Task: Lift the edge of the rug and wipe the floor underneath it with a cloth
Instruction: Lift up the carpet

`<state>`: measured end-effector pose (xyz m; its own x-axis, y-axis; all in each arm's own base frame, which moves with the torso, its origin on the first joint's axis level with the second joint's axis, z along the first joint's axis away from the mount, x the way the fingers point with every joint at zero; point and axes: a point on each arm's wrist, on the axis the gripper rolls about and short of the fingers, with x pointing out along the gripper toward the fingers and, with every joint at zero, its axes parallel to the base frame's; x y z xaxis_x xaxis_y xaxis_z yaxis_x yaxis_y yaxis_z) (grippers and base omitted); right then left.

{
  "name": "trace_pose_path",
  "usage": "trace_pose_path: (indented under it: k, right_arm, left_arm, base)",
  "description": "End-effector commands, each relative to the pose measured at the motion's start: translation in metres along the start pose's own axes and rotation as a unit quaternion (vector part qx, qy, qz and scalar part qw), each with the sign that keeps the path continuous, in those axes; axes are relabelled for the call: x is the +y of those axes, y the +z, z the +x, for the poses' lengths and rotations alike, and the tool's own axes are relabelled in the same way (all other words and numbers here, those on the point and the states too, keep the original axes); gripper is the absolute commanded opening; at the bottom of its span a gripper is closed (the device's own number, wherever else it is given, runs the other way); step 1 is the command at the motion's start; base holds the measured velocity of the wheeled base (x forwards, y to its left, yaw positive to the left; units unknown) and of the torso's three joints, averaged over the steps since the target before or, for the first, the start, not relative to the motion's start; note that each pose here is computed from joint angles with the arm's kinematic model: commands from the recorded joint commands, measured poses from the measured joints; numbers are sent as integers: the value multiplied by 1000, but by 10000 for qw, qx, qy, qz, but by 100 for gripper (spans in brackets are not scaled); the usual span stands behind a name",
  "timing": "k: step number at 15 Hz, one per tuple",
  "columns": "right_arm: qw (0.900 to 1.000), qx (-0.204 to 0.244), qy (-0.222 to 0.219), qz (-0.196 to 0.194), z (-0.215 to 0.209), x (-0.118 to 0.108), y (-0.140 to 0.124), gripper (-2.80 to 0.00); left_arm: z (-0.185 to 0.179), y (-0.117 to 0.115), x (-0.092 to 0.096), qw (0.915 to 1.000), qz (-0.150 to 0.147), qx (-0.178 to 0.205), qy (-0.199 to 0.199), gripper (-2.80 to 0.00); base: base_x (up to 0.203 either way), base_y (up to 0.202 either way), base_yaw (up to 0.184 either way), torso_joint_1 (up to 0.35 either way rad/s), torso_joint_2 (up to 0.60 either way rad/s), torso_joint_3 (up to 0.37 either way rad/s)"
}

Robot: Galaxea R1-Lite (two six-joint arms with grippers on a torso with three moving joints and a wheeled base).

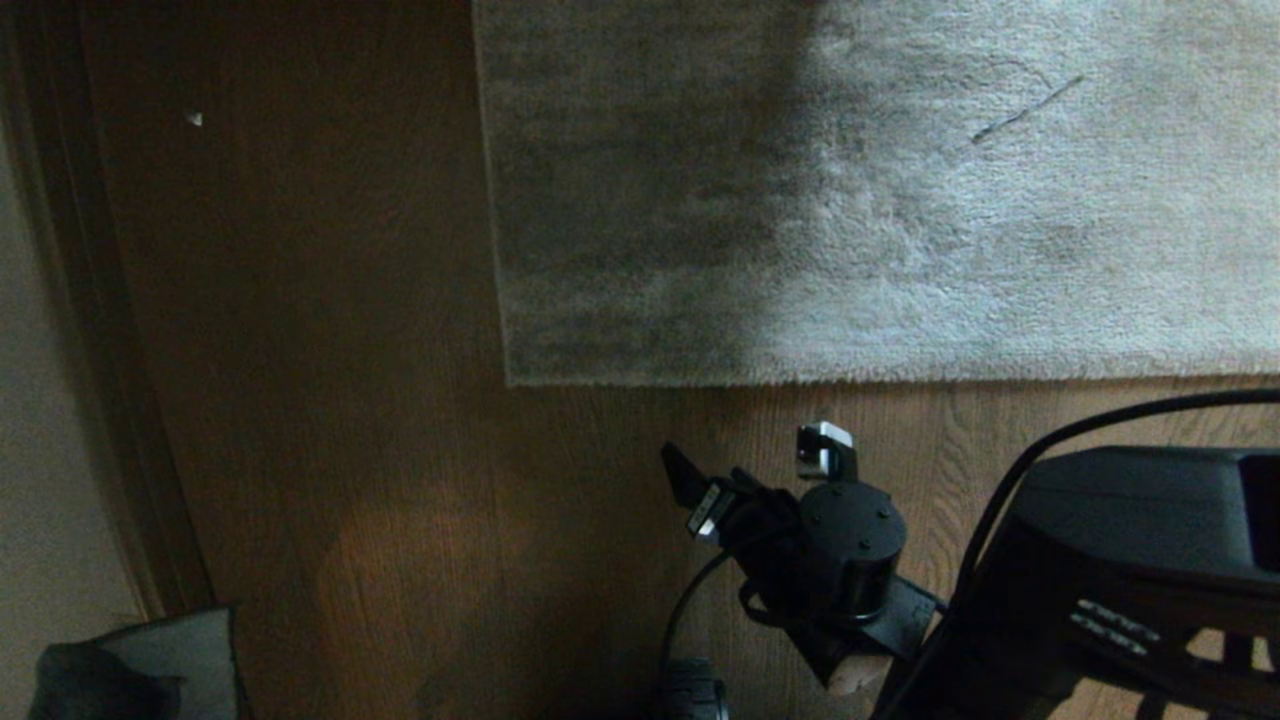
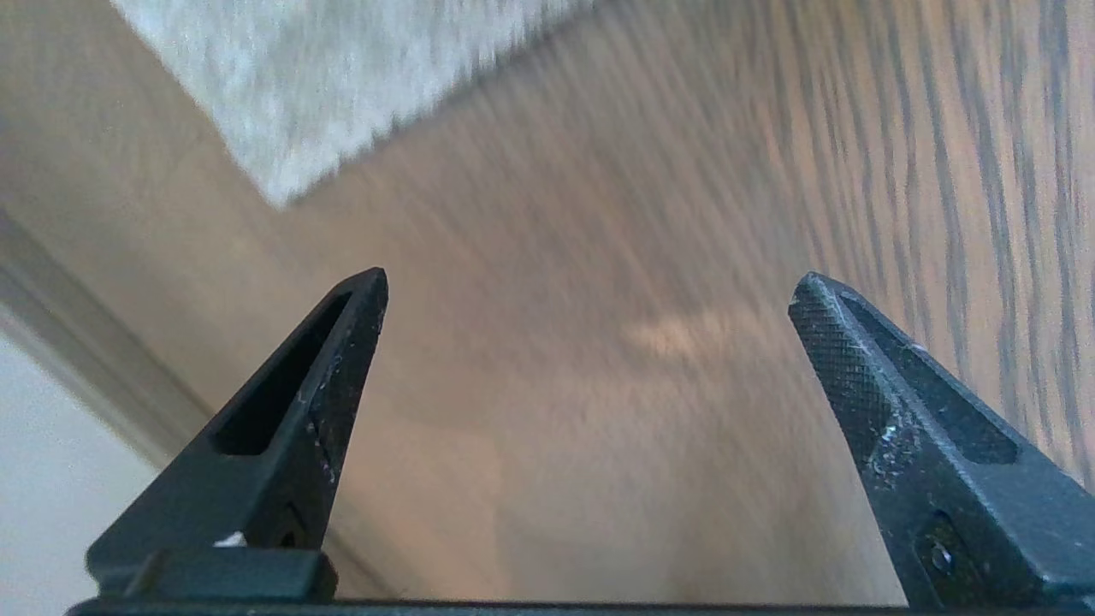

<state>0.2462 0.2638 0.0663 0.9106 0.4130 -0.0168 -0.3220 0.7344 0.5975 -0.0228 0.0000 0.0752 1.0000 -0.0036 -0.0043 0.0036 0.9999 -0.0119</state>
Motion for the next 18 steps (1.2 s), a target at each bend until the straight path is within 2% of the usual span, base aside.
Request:
trace_pose_path:
  k: [1,9,18]
  right_arm:
    - [9995,-285,84,59,11,-1,3,0]
    - [9952,-915,336,100,38,13,25,0]
    - [9938,-1035,400,65,51,16,21,0]
  left_arm:
    - [0,0,0,10000,-2,-4,4,-280]
    - [0,0,0,10000,-2,2,3,-280]
    - [0,0,0,10000,-2,-3,3,-280]
  base:
    - [0,0,0,0,0,0]
    - [0,0,0,0,0,0]
    - [0,0,0,0,0,0]
